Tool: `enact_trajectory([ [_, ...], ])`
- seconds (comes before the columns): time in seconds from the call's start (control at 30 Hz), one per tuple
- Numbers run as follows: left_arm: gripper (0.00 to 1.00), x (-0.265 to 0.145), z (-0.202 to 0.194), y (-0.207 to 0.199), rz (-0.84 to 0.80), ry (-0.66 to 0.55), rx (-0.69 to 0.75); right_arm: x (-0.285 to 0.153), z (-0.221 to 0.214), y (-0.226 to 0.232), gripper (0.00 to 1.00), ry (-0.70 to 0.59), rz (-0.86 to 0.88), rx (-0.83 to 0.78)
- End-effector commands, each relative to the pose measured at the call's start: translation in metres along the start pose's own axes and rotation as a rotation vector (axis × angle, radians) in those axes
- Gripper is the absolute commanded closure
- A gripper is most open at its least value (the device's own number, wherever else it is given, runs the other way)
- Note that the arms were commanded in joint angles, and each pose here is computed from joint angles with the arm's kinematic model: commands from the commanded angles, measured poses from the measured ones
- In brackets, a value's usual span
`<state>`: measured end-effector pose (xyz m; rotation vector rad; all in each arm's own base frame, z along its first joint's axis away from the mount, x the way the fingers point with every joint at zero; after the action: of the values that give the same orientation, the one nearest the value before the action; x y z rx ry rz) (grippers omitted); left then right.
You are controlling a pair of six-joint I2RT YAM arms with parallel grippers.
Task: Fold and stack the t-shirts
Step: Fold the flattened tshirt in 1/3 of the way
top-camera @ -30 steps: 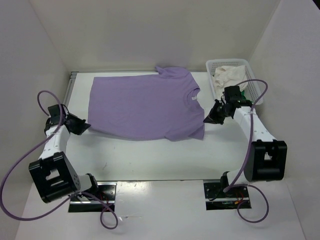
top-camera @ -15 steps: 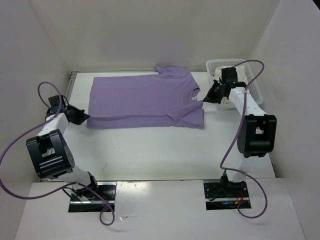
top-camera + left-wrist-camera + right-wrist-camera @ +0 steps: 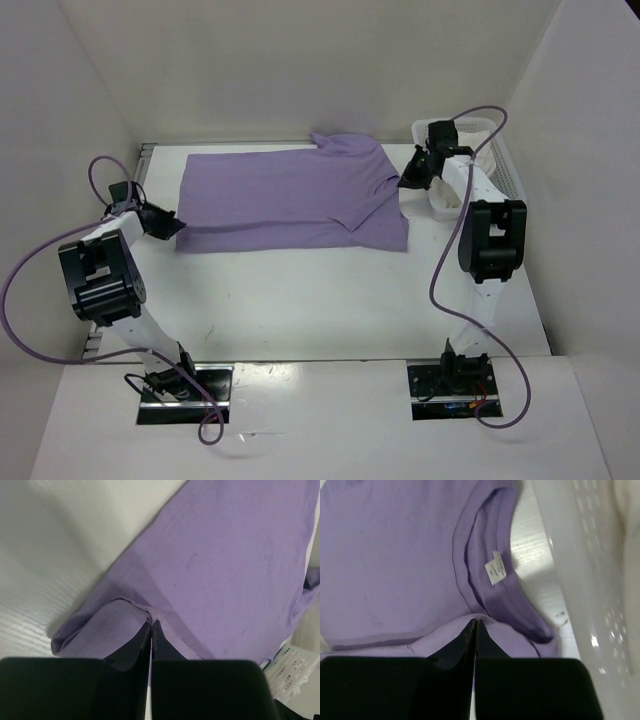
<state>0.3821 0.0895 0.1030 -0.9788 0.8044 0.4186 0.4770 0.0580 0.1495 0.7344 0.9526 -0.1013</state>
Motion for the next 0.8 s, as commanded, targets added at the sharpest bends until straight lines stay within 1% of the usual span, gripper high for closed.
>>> enact_trajectory([
  [0.0,1.0,0.008,0.015,-0.005,-0.004,-0.05,-0.01,0.007,0.021,0.032,1.0,-0.092,0.056,-0.054],
  [0.1,1.0,0.011,0.016,-0.003,0.004,-0.056,-0.021,0.021,0.027,0.036,1.0,-0.106,0.048,-0.061],
  [0.17,1.0,0.012,0.017,-0.002,0.013,-0.064,-0.021,0.032,0.028,0.031,1.0,-0.104,0.02,-0.057],
  [0.27,0.93,0.012,0.019,-0.002,0.014,-0.077,-0.028,0.037,0.033,0.043,1.0,-0.12,0.044,-0.06],
  [0.3,0.88,0.012,0.019,-0.002,0.014,-0.077,-0.028,0.041,0.034,0.037,0.99,-0.134,0.014,-0.057],
  [0.33,0.76,0.008,0.022,-0.005,0.013,-0.094,-0.025,0.039,0.037,0.04,0.93,-0.143,0.021,-0.058],
  [0.4,0.62,0.0,0.026,-0.01,0.001,-0.123,-0.018,0.035,0.039,0.043,0.85,-0.15,0.028,-0.06],
  [0.43,0.56,-0.005,0.028,-0.013,-0.009,-0.134,-0.005,0.035,0.039,0.042,0.84,-0.157,0.021,-0.059],
  [0.47,0.47,-0.015,0.033,-0.02,-0.024,-0.165,0.002,0.029,0.043,0.047,0.83,-0.171,0.034,-0.062],
  [0.5,0.44,-0.02,0.035,-0.021,-0.024,-0.184,0.02,0.029,0.043,0.047,0.81,-0.172,0.034,-0.062],
  [0.53,0.42,-0.024,0.035,-0.022,-0.023,-0.186,0.042,0.017,0.043,0.059,0.79,-0.18,0.064,-0.074],
  [0.57,0.42,-0.035,0.037,-0.026,-0.028,-0.207,0.055,0.01,0.045,0.062,0.75,-0.191,0.074,-0.076],
  [0.6,0.42,-0.036,0.031,-0.021,-0.017,-0.196,0.061,-0.007,0.049,0.07,0.67,-0.212,0.092,-0.08],
  [0.67,0.43,-0.048,0.024,-0.019,-0.021,-0.201,0.075,-0.016,0.037,0.063,0.63,-0.189,0.083,-0.087],
  [0.7,0.48,-0.045,0.01,-0.006,0.002,-0.174,0.067,-0.023,0.033,0.063,0.63,-0.191,0.101,-0.09],
  [0.73,0.52,-0.045,0.003,0.0,0.012,-0.163,0.063,-0.047,0.032,0.068,0.66,-0.224,0.13,-0.097],
  [0.77,0.55,-0.045,-0.003,0.006,0.022,-0.151,0.06,-0.039,0.01,0.048,0.75,-0.17,0.099,-0.089],
])
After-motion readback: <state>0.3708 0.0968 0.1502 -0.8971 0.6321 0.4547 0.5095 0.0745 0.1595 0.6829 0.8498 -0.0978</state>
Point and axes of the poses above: each gripper's point midway between its finger pads, its own x axis out along the fingers, its own y axis along the line the jaws close on, z = x × y, the point moved 5 cm from there along -x, back along the fingers, and after that the axes turned 8 degrees about x, right-handed, at the moved point
